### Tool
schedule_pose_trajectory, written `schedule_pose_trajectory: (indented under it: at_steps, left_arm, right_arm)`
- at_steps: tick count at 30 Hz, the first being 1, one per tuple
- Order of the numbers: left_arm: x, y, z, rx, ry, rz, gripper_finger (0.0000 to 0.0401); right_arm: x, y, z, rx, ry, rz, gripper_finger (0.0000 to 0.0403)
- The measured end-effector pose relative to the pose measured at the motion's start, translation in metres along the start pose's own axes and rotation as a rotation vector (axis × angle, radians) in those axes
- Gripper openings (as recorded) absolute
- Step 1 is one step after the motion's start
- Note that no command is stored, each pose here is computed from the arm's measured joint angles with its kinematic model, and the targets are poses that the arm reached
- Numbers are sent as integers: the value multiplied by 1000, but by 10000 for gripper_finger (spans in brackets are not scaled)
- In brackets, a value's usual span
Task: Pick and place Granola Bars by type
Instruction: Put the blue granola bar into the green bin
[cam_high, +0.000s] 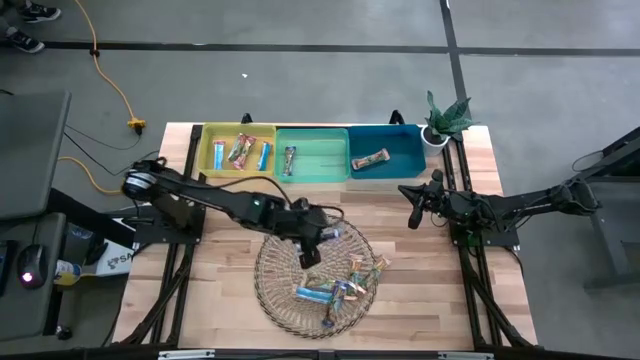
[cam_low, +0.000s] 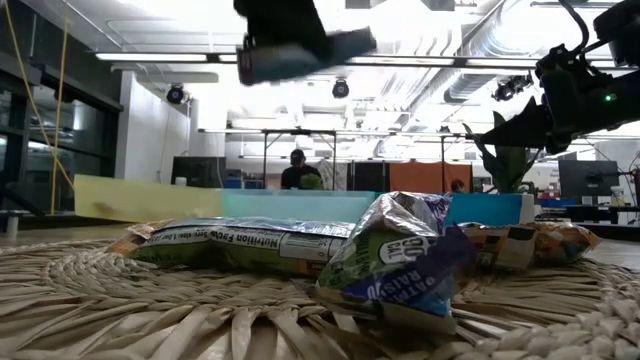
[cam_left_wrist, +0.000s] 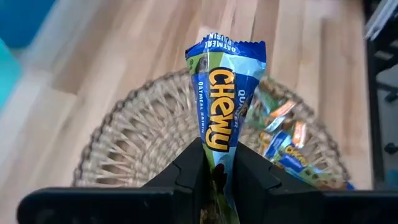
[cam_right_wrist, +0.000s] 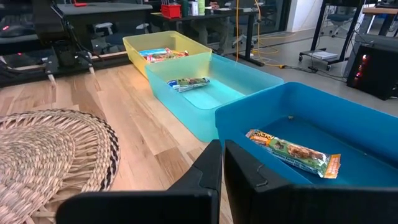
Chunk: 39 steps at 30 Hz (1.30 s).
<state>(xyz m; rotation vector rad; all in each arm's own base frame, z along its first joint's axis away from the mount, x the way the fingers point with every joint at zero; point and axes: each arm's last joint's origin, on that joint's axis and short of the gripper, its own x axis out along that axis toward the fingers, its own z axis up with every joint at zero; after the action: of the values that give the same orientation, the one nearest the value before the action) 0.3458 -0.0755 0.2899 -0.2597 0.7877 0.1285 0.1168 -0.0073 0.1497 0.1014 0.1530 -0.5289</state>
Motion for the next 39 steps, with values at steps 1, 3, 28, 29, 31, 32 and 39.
schedule_pose_trajectory:
  at_steps: [1, 3, 28, 29, 31, 32, 39]
  left_arm:
    - [-8, 1, 3, 2, -26, 3, 61]
    - [-25, 3, 8, 3, -81, 8, 61]
    - [-141, 22, 39, -9, -626, 210, 62]
    - [-142, 23, 39, -29, -641, 256, 62]
    - [-143, 26, 40, -64, -671, 352, 62]
    - [-144, 27, 41, -84, -690, 397, 62]
    - [-148, 31, 47, -244, -826, 679, 62]
  right_arm:
    - [0, 0, 0, 0, 0, 0, 0]
    - [0, 0, 0, 0, 0, 0, 0]
    - [1, 0, -1, -9, 13, -2, 0]
    - [1, 0, -2, -10, 14, -2, 0]
    - [1, 0, -1, -9, 13, -2, 0]
    - [1, 0, -1, -9, 13, -2, 0]
    - [1, 0, -1, -9, 13, -2, 0]
